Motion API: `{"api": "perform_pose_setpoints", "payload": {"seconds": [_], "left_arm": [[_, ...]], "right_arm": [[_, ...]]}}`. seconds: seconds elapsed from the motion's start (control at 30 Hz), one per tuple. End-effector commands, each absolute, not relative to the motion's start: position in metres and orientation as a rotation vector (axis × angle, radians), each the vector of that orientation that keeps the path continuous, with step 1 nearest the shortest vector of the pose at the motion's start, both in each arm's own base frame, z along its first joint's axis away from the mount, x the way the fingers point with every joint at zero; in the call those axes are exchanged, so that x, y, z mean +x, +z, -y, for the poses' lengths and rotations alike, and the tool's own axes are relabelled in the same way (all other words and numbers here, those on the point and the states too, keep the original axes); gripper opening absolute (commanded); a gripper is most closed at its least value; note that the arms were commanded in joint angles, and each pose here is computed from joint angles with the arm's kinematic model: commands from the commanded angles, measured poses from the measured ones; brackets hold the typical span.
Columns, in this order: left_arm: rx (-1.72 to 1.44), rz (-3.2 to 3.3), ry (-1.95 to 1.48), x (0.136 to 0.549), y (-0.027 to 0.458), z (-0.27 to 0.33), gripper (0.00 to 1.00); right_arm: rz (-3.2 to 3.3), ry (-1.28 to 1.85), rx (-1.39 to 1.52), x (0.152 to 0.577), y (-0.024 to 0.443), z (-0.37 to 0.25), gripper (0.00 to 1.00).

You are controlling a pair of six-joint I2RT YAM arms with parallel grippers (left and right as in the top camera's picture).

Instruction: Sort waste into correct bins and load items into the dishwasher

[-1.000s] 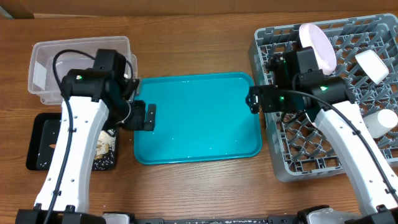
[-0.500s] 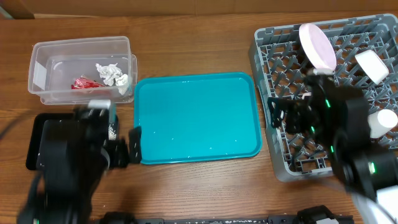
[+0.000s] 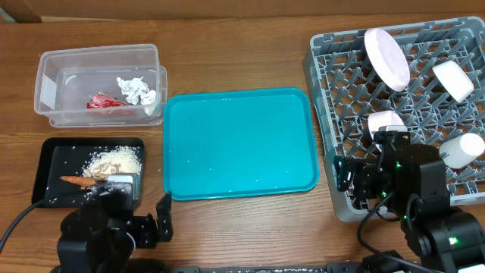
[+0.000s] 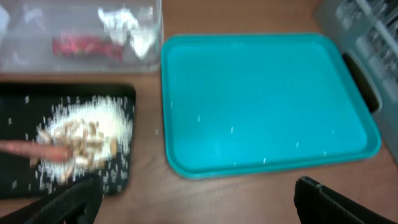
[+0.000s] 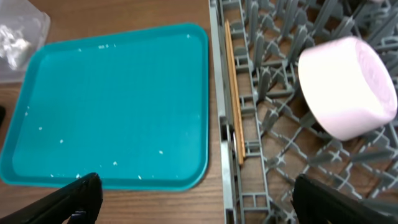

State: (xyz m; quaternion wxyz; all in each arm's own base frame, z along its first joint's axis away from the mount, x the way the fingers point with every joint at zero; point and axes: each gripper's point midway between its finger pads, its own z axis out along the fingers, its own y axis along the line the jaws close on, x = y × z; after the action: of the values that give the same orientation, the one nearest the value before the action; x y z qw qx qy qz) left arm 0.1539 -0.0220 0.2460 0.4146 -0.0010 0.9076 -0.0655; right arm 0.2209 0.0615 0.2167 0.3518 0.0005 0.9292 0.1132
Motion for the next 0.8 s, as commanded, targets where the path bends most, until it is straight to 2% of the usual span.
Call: {"api": "perform_pose_setpoints", "payload": {"seconds": [0.0, 0.33, 0.63, 0.77], "left_arm": [[-0.027, -2.301, -0.151, 0.150, 0.239, 0.019, 1.00], [-0.027, -2.301, -0.151, 0.150, 0.239, 0.019, 1.00], [-0.028, -2.301, -0.150, 0.150, 0.239, 0.019, 1.00], [-0.028, -2.301, -0.150, 0.150, 0.239, 0.019, 1.00]], "right_arm": [[-2.414, 0.277, 0.009, 0.222, 0.213, -0.059, 1.00], [-2.437, 0.271, 0.009, 0.223, 0.208, -0.060, 1.00], [-2.044, 0.166, 0.160, 0.234, 0.253, -0.017, 1.00], [-1.828, 0.173, 0.177, 0.232, 0.255, -0.006, 1.00]]}}
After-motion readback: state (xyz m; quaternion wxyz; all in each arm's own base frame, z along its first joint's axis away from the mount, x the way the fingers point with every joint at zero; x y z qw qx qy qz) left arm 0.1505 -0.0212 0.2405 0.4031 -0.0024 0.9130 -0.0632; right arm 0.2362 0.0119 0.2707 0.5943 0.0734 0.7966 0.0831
